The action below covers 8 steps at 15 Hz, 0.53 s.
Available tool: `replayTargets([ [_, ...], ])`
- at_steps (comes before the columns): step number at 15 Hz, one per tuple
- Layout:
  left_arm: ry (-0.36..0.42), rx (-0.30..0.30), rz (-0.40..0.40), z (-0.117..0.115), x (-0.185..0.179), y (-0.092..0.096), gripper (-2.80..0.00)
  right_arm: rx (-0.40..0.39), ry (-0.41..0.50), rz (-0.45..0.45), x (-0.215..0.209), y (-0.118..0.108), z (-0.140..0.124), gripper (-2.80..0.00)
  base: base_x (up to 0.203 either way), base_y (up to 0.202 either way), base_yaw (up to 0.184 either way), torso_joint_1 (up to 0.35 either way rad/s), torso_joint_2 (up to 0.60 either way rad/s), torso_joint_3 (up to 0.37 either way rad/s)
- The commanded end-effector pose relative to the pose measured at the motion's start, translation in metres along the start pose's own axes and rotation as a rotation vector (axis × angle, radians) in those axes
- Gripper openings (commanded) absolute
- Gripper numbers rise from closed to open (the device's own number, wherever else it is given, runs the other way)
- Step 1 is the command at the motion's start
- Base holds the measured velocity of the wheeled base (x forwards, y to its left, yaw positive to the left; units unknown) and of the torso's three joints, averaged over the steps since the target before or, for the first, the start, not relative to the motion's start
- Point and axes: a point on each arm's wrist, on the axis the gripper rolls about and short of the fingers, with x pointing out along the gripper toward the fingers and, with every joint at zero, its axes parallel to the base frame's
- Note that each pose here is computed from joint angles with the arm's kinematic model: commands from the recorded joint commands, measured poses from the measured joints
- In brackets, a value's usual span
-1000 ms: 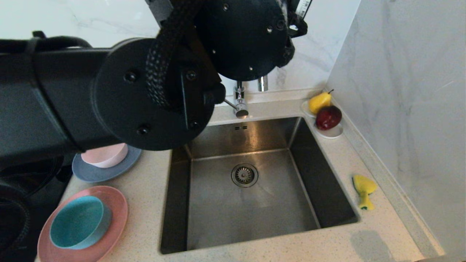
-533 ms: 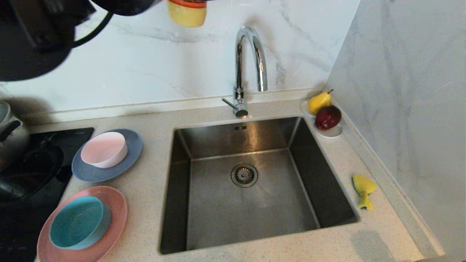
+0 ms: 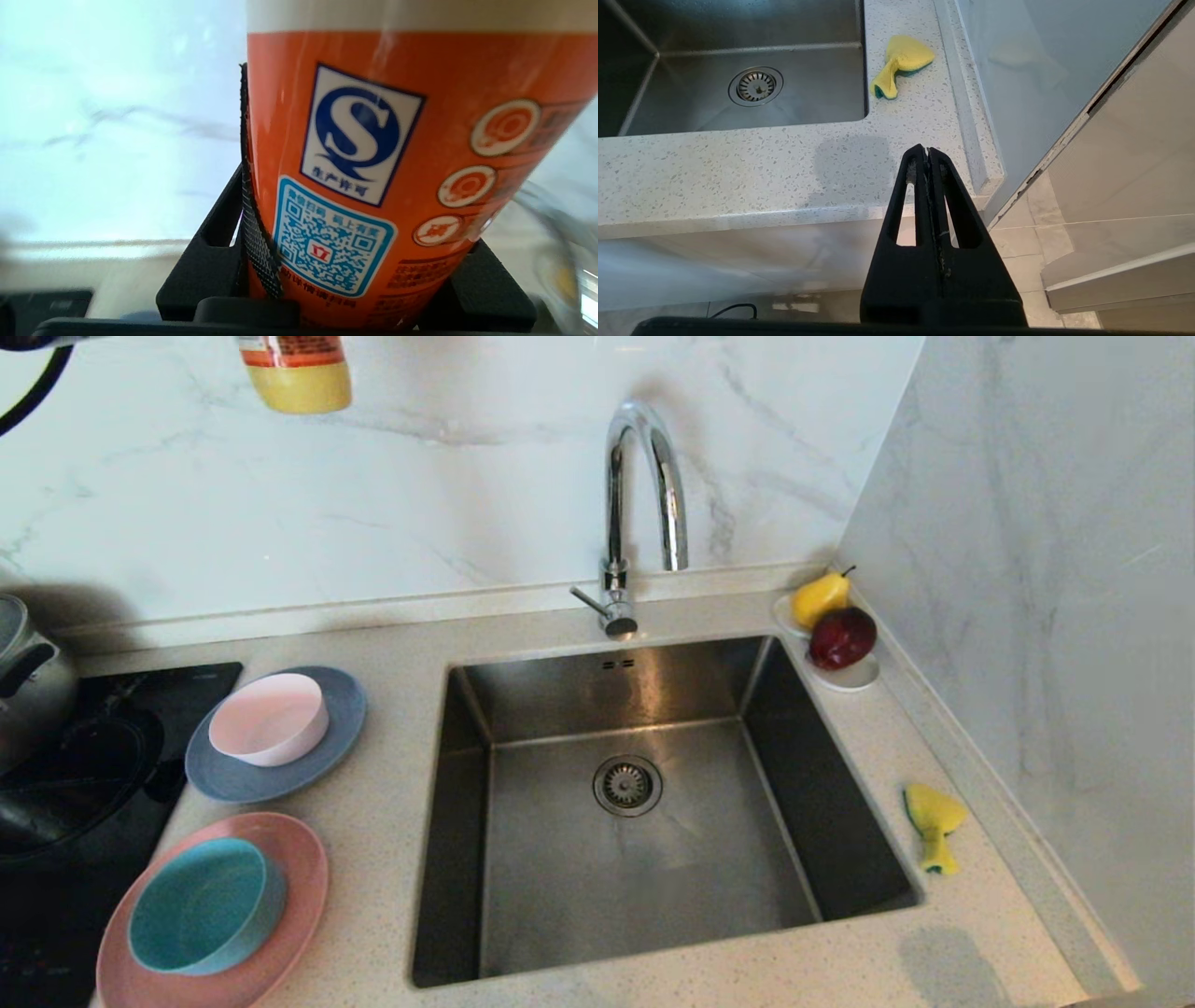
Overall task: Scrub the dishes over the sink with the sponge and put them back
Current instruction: Place the dish soap on the table
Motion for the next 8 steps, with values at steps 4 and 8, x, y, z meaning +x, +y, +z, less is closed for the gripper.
replayTargets([
  [4,0.062,-0.036,0.080,-0.026,0.014,0.045,-2.80,0.000,0.000,0.000,0.000,0.000,0.000,-2.80,0.000,0.000,0.000,0.000,0.00,0.000],
  [8,0.069,-0.065,0.140,-0.059,0.028,0.068,-2.80,0.000,0.000,0.000,0.000,0.000,0.000,-2.80,0.000,0.000,0.000,0.000,0.00,0.000],
])
